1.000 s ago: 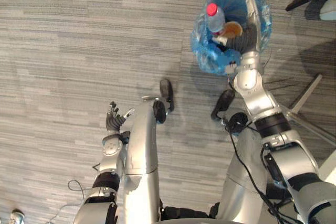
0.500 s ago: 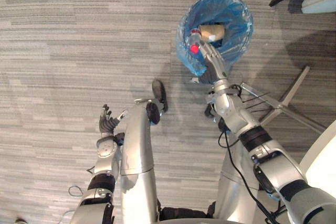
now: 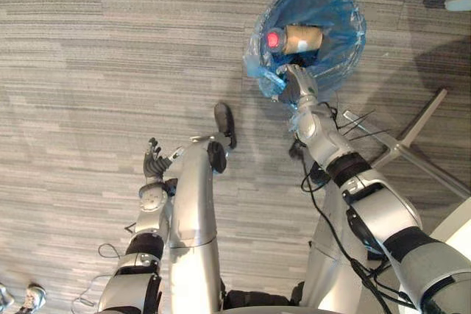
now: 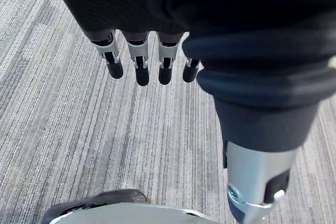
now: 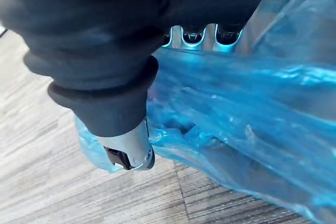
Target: Gather rubbish on tea table into small bin, then transfer packed bag to large trash can.
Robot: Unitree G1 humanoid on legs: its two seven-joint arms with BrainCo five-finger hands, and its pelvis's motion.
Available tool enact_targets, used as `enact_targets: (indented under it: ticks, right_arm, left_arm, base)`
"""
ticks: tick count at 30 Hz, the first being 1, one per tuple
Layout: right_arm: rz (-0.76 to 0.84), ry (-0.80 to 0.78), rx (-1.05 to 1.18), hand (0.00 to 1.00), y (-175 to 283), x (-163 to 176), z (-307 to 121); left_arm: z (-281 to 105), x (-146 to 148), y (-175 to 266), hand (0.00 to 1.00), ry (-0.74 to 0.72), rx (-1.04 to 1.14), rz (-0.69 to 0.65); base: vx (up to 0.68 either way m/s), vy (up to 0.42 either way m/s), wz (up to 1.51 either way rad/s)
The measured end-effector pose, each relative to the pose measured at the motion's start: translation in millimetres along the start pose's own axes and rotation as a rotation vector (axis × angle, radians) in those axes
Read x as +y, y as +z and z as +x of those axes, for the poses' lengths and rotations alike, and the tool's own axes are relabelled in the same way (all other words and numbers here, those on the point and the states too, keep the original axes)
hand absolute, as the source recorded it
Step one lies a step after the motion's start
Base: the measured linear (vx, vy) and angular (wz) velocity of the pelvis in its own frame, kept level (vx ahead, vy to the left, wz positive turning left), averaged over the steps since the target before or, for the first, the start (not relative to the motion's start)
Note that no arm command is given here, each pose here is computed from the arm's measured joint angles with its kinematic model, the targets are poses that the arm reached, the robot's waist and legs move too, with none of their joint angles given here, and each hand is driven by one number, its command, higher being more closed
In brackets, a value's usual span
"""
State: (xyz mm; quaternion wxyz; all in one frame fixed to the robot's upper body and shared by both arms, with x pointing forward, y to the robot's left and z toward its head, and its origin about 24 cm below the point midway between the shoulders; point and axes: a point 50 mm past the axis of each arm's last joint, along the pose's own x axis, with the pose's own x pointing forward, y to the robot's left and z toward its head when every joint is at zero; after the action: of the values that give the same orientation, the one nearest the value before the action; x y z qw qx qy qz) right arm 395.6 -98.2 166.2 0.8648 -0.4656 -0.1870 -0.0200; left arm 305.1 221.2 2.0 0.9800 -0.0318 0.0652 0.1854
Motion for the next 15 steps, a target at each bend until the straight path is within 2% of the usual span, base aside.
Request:
enact_targets:
  ticks: [4,10,15]
  right_arm:
    - [0.176,-0.043,-0.022,1.0,4.9,-2.5,-12.1]
    - [0.557,-0.147,-0.017,1.0,6.5,-13.2,-35.7]
    - [0.814,-0.144,0.007,1.0,6.5,1.1,-69.3]
  left_arm:
    - [0.1,0.4,0.1,0.0,0.004,0.01,-0.002]
    - [-5.2,5.3,9.7,0.0,0.002,-0.045,-0.013]
    - [-22.7,-13.5,-4.9,0.0,-0.1,-0.015,-0.007]
  base:
    - [-0.07,0.023,0.02]
    - [-0.08,-0.003,0.02]
    - [-0.03,-0.026,-0.04]
